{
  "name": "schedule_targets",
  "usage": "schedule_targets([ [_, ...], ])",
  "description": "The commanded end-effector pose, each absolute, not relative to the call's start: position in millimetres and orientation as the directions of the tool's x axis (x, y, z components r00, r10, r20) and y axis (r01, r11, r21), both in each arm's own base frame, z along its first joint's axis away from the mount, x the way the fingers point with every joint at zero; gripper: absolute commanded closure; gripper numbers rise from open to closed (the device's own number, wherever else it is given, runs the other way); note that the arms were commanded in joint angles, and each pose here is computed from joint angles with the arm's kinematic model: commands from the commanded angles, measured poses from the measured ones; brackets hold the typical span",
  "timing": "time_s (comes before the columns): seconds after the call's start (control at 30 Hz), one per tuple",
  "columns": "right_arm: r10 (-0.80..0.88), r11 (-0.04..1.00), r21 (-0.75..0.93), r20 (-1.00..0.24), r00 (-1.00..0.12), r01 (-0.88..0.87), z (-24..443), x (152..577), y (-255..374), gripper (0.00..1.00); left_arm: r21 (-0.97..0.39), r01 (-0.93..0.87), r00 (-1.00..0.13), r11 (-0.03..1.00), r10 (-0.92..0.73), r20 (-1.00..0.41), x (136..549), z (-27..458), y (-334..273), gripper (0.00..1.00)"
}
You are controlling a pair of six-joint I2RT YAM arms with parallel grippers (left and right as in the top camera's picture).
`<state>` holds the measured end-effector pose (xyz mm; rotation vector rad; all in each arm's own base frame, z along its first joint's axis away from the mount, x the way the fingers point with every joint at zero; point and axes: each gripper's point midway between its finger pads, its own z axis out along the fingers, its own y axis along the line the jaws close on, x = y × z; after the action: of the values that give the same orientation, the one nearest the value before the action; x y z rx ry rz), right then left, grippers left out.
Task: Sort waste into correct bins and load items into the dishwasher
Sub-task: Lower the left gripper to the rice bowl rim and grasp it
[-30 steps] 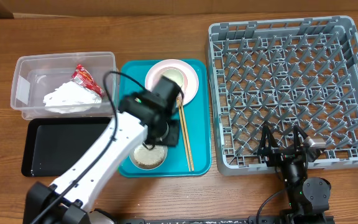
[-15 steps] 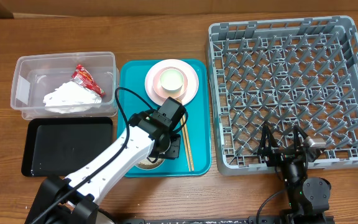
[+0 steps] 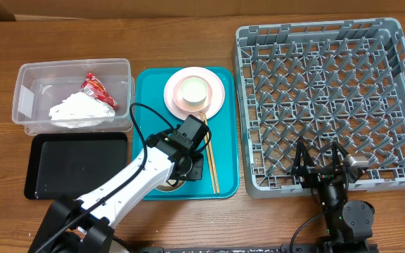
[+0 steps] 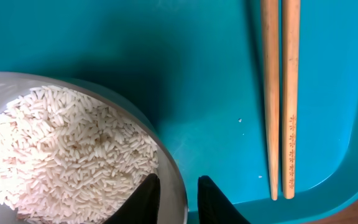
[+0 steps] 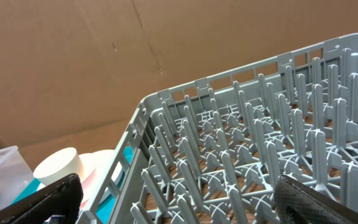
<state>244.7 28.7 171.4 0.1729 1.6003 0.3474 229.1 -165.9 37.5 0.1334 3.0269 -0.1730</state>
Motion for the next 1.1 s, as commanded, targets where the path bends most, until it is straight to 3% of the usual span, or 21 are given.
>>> schedule_targets([
  [0.0,0.318,0.940,0.323,-0.946,-0.060,-0.108,170,245,30,0.00,-0.086,0.091,-0.991,0.992,0.081,-0.108,227,33,-163,0.80],
  [0.77,0.318,0.940,0.323,-0.946,-0.061,-0.108,170,245,30,0.00,-0.016,0.083,-0.986,0.996,0.080,-0.146,234,33,-151,0.87],
  [1.07,0.318,0.940,0.323,-0.946,-0.060,-0.108,170,245,30,0.00,-0.064,0.089,-0.991,0.994,0.082,-0.105,226,33,-158,0.89],
])
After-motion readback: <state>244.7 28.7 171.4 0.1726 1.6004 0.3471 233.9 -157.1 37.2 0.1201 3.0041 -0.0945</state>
